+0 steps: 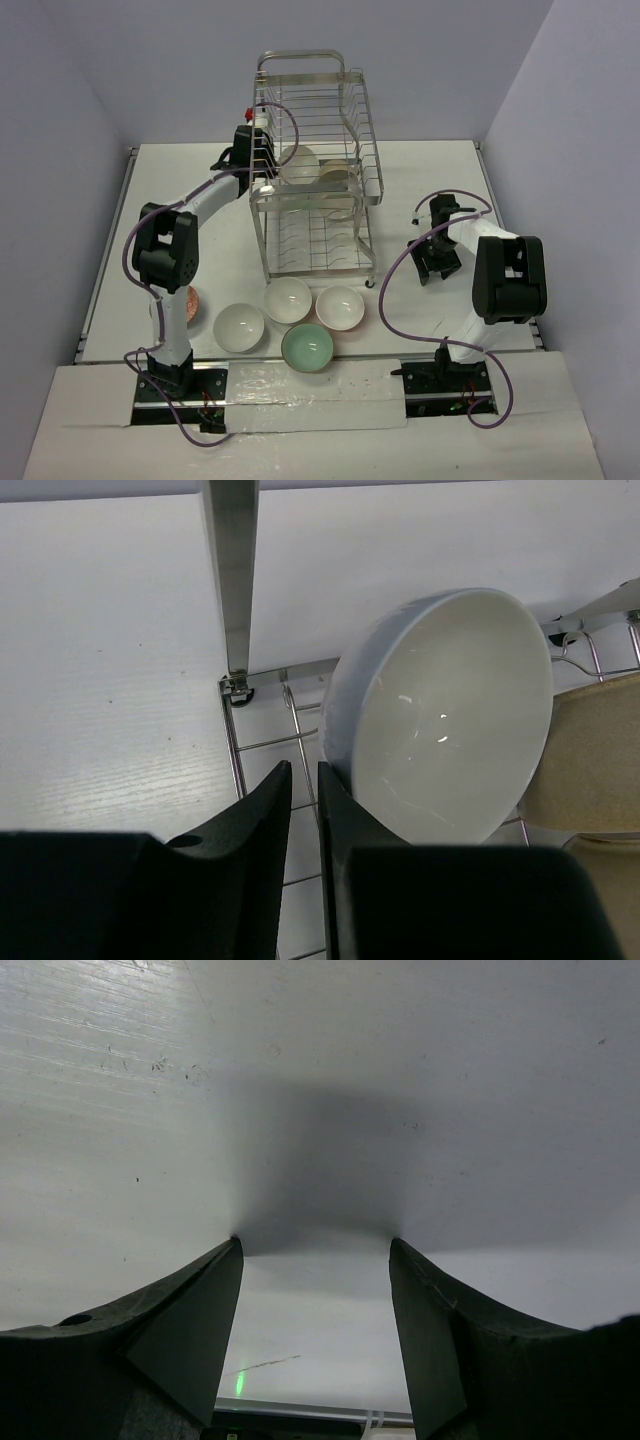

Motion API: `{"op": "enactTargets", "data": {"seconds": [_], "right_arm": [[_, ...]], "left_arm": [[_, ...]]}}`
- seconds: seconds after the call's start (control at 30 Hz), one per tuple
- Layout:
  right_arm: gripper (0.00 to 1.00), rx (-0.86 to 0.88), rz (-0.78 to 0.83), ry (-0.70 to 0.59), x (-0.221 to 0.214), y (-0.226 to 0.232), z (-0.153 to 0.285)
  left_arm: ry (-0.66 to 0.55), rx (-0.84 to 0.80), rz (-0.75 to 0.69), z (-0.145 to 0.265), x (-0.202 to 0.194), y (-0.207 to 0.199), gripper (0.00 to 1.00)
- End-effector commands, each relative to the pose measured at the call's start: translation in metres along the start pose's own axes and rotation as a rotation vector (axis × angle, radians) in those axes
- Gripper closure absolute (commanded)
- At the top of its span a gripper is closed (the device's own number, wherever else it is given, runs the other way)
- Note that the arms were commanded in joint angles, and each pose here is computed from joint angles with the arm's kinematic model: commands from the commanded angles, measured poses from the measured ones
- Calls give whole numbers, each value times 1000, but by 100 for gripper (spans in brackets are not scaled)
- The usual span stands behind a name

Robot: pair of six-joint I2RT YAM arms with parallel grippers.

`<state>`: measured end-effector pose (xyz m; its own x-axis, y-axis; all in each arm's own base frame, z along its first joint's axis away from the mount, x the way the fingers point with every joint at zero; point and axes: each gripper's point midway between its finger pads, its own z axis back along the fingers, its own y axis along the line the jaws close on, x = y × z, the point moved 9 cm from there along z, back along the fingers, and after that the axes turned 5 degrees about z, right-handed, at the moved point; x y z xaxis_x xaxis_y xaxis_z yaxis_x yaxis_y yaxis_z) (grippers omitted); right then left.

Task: Load the bowls into the dish rack
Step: Pick up the bowl from the dish rack.

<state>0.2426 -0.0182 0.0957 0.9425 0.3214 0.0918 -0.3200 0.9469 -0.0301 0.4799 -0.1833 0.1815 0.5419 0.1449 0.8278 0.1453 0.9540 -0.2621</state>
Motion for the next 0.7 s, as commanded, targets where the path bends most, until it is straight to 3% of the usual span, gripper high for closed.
{"op": "enactTargets", "data": {"seconds": [0.0, 0.67], "right_arm": [[32, -79, 17, 93, -15, -5, -23], [32, -87, 28, 94, -14, -4, -23]], "left_arm": [[-156, -55, 25, 29, 58, -21, 79], [-120, -86, 107, 53, 59, -18, 71]]}}
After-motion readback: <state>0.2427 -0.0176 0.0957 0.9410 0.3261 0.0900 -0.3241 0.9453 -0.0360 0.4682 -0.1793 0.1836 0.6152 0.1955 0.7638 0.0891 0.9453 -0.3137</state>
